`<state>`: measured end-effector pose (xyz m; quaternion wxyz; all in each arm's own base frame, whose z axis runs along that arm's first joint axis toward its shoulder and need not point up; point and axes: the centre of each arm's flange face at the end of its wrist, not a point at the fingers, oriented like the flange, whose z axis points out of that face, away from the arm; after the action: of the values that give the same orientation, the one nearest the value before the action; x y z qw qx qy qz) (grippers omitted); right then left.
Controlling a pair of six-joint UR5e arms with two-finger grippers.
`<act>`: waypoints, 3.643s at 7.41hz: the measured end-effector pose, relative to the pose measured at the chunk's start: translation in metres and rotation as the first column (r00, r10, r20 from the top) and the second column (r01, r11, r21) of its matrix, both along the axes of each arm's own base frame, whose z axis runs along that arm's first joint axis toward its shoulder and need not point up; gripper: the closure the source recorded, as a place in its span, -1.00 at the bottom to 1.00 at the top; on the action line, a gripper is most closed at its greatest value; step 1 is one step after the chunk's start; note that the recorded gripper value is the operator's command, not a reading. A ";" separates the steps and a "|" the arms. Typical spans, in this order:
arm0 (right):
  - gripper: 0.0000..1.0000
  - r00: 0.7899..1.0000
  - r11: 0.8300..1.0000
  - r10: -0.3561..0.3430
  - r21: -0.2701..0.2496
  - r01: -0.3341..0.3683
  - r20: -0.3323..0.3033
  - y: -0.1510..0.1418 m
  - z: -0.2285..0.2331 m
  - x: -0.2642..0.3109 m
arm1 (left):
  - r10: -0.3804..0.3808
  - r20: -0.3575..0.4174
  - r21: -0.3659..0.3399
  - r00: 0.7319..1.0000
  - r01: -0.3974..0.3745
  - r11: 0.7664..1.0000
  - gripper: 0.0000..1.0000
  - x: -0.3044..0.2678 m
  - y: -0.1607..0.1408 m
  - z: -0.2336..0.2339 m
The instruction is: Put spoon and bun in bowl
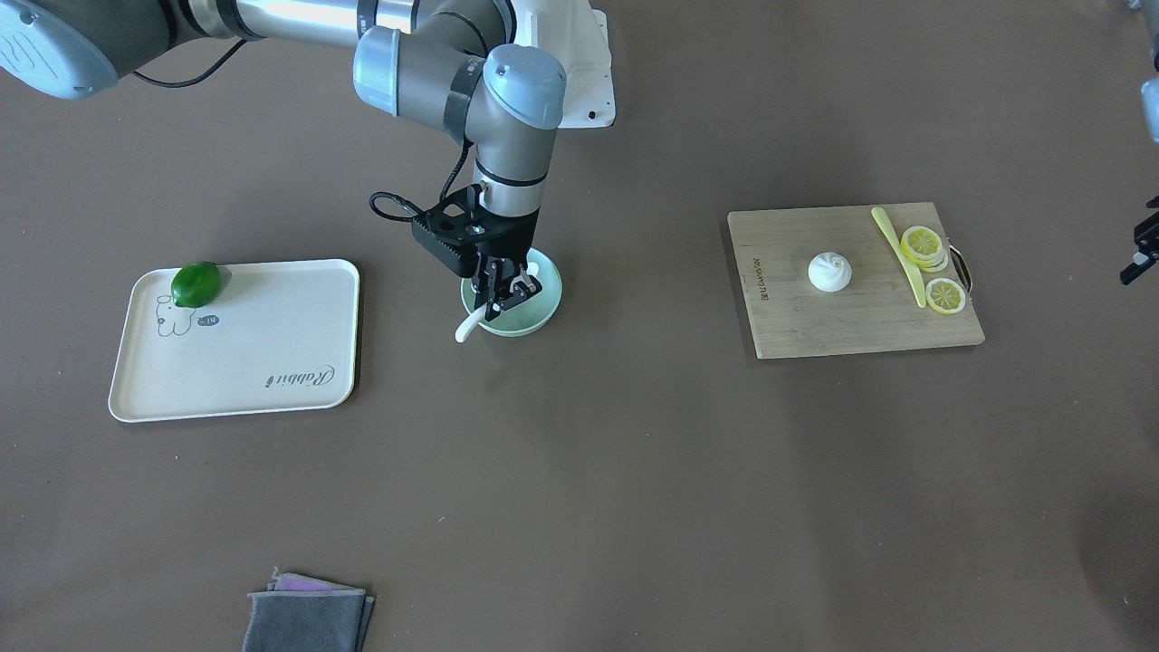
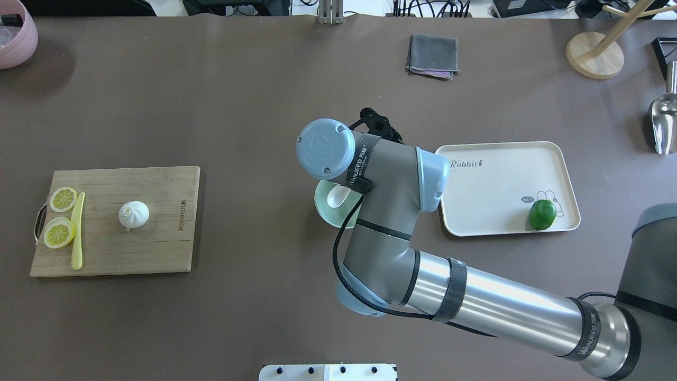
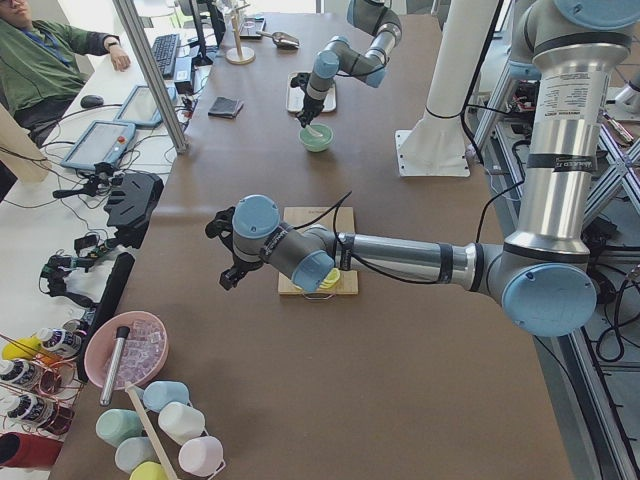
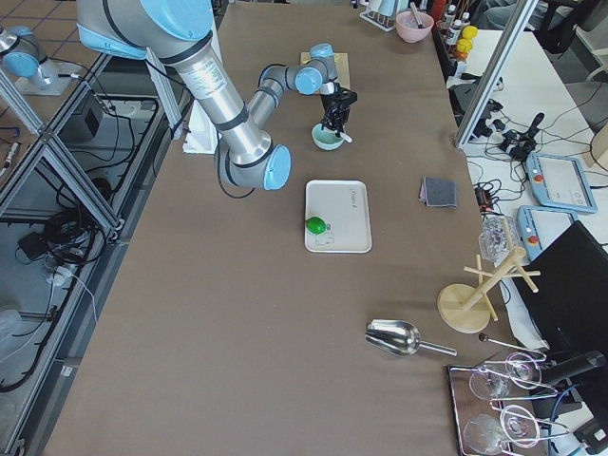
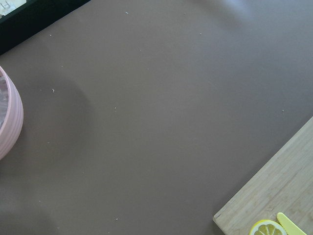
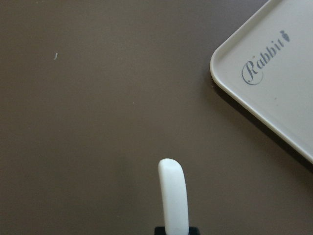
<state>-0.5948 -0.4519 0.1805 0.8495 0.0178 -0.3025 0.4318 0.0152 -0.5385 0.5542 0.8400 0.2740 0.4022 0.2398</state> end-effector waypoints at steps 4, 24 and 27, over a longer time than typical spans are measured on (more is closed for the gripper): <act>-1.00 0.998 0.996 -0.065 0.067 0.067 -0.026 0.002 0.000 0.013 | 0.001 -0.004 0.000 1.000 -0.001 1.000 -0.97 0.000 0.000 -0.001; -1.00 0.617 0.535 -0.772 0.366 0.761 -0.155 -0.068 0.265 0.532 | -0.087 -0.095 -0.069 0.992 0.081 0.994 0.56 0.317 0.157 -0.046; -1.00 0.618 0.536 -0.771 0.368 0.760 -0.155 -0.067 0.263 0.532 | -0.080 -0.153 -0.034 0.985 0.076 0.997 0.62 0.323 0.156 -0.071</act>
<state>-0.0628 -0.5187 0.4436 0.9254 0.0507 -0.3718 -0.0541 0.3383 -0.3829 0.4829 0.8190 0.2956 0.4580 0.1792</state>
